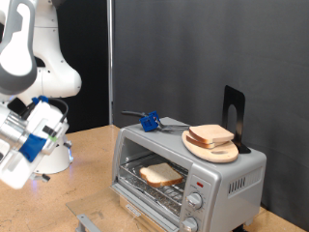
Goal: Make a piece of toast with the oven
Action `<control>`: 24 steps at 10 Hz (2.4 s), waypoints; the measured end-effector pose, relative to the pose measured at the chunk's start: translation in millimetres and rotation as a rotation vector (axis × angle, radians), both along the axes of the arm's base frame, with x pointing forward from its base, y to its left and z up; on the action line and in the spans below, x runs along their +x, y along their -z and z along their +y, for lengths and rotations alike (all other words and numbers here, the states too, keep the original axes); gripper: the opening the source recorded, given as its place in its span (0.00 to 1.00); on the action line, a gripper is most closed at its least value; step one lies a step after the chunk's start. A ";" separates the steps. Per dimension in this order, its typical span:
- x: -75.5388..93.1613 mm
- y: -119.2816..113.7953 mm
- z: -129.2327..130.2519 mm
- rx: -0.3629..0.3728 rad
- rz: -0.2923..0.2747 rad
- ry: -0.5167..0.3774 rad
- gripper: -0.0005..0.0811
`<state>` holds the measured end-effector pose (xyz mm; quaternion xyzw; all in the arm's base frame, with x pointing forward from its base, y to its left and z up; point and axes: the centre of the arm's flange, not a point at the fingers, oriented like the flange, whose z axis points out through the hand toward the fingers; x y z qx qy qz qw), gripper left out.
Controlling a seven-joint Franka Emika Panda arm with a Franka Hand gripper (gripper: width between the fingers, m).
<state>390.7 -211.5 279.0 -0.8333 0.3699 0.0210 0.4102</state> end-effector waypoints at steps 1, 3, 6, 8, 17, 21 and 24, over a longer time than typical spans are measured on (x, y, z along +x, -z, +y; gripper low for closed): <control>4.6 13.2 -6.1 -0.013 -0.009 0.010 1.00; 11.5 40.5 -14.8 -0.030 -0.015 0.002 1.00; 12.1 77.4 -10.1 -0.014 -0.018 -0.047 1.00; 11.1 96.3 0.8 -0.013 -0.020 -0.058 1.00; -11.0 120.5 74.6 0.094 0.017 -0.147 1.00; -11.1 80.4 64.4 0.183 0.021 -0.098 1.00; -5.2 52.3 67.3 0.219 0.010 -0.083 1.00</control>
